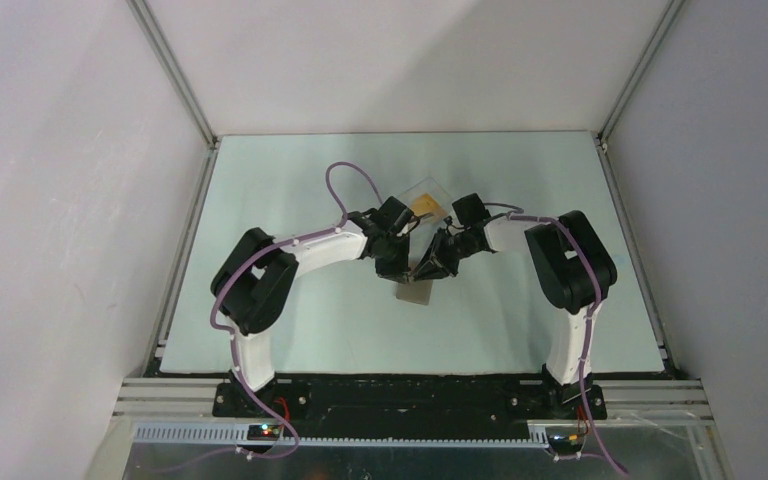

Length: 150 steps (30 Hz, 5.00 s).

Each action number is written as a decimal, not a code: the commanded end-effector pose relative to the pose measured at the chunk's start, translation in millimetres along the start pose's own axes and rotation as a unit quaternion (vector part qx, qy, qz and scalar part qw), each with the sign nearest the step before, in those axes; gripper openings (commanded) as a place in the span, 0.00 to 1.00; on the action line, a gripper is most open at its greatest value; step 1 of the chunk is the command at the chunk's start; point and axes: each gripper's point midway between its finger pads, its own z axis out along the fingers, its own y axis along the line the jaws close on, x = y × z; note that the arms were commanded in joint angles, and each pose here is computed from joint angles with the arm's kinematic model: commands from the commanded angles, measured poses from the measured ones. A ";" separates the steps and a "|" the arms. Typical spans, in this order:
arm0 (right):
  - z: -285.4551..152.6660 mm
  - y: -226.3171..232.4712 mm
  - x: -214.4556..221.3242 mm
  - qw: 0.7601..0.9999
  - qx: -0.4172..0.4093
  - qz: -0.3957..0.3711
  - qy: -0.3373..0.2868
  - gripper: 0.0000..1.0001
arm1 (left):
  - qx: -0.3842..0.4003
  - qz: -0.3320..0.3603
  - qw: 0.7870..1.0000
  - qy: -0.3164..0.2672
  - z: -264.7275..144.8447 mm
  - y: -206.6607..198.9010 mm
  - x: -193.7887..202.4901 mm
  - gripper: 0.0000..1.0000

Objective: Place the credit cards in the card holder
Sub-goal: Close the card holder at the center of the board.

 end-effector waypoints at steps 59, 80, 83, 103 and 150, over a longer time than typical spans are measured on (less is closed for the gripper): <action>7.7 -35.1 12.3 0.998 0.066 -0.005 0.013 0.00 | 0.051 0.014 0.998 -0.023 -6.9 -26.4 -12.4 0.16; 12.0 -49.1 14.3 0.996 0.083 0.013 0.024 0.00 | 0.022 0.013 0.999 -0.019 9.7 -18.7 -6.1 0.03; 13.6 -51.3 15.5 0.996 0.086 0.016 0.027 0.00 | 0.013 0.012 1.000 -0.013 15.3 -16.3 -0.6 0.02; 18.0 -71.1 26.1 0.991 0.127 0.027 0.042 0.00 | 0.049 -0.019 0.997 -0.055 -19.0 -33.3 -22.7 0.08; 28.8 -94.3 34.8 0.984 0.164 0.041 0.060 0.01 | 0.035 -0.010 0.996 -0.086 -37.1 -37.4 -8.5 0.24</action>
